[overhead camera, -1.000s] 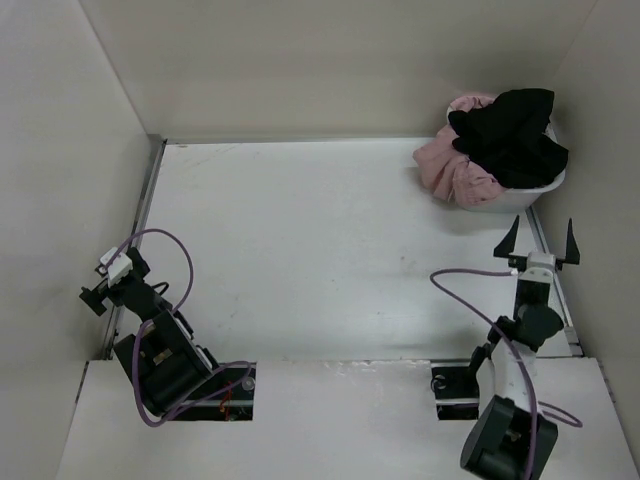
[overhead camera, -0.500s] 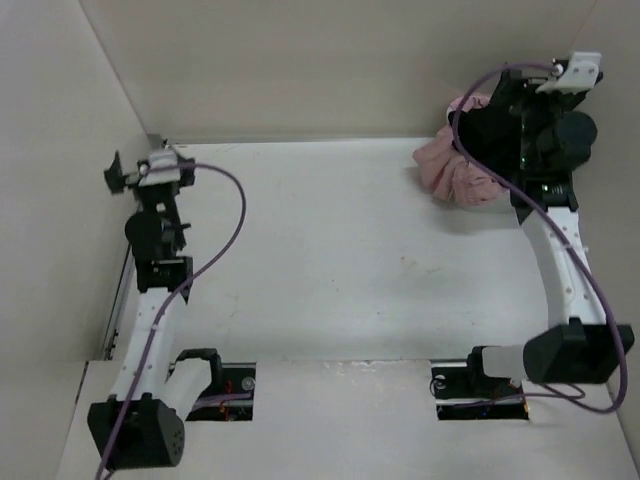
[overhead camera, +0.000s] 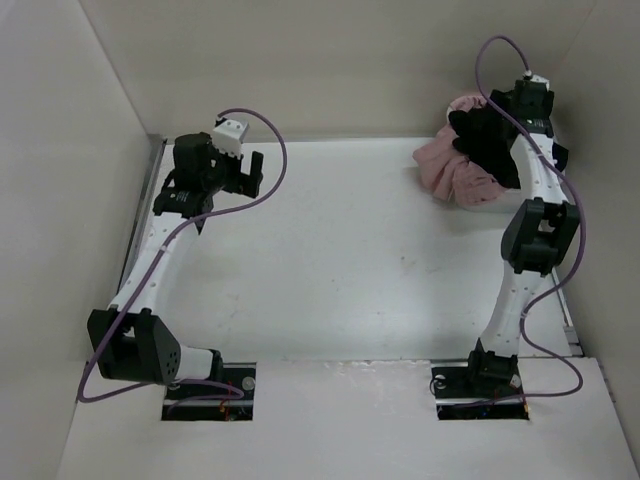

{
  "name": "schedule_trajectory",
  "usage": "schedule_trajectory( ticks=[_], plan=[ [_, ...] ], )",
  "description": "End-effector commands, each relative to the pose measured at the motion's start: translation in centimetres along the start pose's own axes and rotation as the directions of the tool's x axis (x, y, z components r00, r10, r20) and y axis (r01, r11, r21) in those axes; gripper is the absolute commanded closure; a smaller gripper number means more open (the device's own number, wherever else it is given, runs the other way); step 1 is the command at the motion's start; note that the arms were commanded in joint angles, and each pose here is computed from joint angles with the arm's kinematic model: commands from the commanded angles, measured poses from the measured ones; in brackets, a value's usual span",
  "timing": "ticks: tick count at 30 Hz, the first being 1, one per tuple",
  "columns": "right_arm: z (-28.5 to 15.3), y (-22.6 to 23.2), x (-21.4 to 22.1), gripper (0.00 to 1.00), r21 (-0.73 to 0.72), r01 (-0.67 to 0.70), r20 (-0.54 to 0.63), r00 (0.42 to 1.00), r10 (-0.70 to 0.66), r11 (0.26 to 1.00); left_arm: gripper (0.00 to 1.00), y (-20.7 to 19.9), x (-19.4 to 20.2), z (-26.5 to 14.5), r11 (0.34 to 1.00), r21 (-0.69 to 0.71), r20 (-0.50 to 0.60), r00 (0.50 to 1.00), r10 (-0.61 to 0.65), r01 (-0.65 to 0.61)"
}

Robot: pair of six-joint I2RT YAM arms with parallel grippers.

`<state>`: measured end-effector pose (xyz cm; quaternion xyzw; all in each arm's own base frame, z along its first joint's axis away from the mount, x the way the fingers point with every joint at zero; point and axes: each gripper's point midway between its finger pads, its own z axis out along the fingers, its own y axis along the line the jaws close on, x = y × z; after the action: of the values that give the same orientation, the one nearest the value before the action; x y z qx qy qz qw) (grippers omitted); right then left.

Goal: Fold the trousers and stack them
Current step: Grab the trousers from the pile

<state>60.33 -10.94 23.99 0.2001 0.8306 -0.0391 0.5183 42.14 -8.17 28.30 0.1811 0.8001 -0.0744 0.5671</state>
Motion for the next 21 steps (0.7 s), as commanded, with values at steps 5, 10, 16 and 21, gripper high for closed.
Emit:
schedule_trajectory(
  ticks=[5, 10, 16, 21],
  plan=[
    [0.3, -0.1, 1.5, 0.12, -0.012, -0.097, -0.092, 0.991, 0.096, 0.995, 0.00, -2.0, 2.8, -1.6, 0.998, 0.054, -0.045, 0.998, -0.031, 0.034],
    [-2.0, -0.1, -0.9, 1.00, -0.025, -0.106, -0.016, 0.994, 0.106, 0.994, 0.13, -1.2, 3.6, -2.4, 0.999, 0.007, -0.068, 0.997, -0.030, 0.031],
    [-13.7, 1.1, -12.8, 1.00, 0.091, 0.053, 0.357, 0.931, -0.082, 0.994, 0.14, -0.7, 3.4, -4.0, 0.999, -0.031, -0.051, 0.998, -0.033, 0.032],
    [-28.6, 7.6, -20.6, 1.00, 0.055, 0.143, 0.645, 0.751, -0.145, 0.988, 0.15, 0.0, 3.1, -5.8, 0.995, -0.068, -0.014, 0.998, -0.068, 0.067]
  ],
)
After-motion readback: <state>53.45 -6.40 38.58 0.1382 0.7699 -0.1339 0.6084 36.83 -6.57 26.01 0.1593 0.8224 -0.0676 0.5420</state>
